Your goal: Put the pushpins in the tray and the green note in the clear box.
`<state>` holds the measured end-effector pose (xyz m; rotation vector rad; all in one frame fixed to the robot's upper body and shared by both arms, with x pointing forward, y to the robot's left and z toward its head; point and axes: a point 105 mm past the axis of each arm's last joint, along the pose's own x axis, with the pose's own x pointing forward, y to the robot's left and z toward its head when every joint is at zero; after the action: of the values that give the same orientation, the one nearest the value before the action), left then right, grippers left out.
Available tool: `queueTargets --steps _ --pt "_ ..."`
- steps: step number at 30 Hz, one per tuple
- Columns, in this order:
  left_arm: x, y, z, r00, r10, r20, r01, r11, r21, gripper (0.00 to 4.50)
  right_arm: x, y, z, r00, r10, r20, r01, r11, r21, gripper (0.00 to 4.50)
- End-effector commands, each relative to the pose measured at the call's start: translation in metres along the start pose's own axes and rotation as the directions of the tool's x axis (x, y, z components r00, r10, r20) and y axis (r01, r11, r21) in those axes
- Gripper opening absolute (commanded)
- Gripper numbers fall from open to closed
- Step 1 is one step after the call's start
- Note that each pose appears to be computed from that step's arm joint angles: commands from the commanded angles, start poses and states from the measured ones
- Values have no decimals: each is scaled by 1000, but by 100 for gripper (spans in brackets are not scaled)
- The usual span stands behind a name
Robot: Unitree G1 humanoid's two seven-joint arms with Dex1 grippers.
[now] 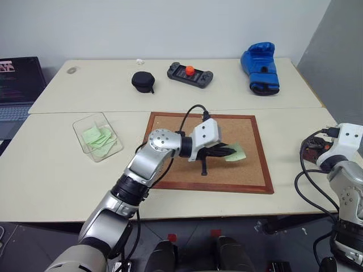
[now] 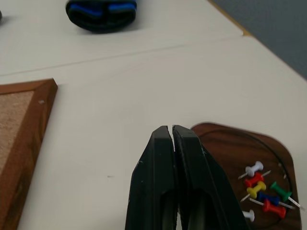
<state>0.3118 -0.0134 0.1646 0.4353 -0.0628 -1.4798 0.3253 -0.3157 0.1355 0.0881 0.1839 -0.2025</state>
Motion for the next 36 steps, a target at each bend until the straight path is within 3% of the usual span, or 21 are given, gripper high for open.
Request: queueTargets --steps 1,10,20,36 --pt "3 0 15 1000 -13 22 12 998 66 2 2 -17 19 997 -37 64 35 999 26 0" --pt "1 -2 13 1000 -8 18 7 999 45 2 9 -31 9 997 -56 46 53 996 71 0" --pt "1 1 15 1000 -6 20 6 999 33 0 11 -32 11 996 -59 62 55 996 67 202" --pt "2 1 16 1000 -17 19 17 999 33 0 12 -35 14 994 -75 76 75 997 10 202"
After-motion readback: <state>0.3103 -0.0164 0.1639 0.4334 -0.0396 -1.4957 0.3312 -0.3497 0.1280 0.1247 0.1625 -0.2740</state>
